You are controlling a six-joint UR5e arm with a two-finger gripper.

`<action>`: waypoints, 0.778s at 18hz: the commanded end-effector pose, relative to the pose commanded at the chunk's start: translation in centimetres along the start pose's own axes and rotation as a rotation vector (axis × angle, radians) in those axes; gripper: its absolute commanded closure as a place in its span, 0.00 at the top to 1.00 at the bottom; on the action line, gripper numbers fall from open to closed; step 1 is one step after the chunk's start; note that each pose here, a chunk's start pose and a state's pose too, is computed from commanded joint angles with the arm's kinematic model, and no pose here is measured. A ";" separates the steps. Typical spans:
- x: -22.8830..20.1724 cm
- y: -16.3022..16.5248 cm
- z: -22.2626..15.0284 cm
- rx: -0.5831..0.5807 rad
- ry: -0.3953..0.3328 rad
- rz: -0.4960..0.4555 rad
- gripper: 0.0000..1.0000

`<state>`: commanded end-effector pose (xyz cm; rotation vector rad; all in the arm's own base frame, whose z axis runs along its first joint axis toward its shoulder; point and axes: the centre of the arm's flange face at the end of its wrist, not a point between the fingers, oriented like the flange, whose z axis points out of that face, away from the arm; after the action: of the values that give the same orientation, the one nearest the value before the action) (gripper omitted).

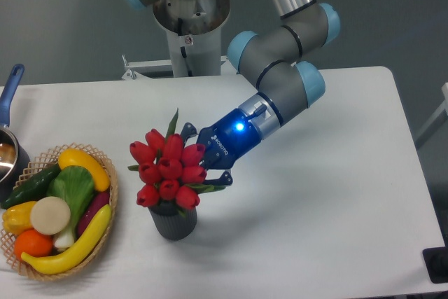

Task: Insert the flowers into the vase
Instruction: 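Lower the tulip stems down into the black vase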

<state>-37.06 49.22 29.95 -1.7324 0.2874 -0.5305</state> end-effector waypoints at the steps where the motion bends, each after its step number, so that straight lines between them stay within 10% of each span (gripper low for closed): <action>1: 0.1 0.1 0.4 -0.001 0.006 -0.001 0.27; 11: 0.5 1.1 0.9 -0.005 0.015 -0.016 0.39; 14: 0.3 0.7 0.8 -0.004 0.013 -0.003 0.77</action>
<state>-36.37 49.62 29.25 -1.7343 0.2955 -0.5435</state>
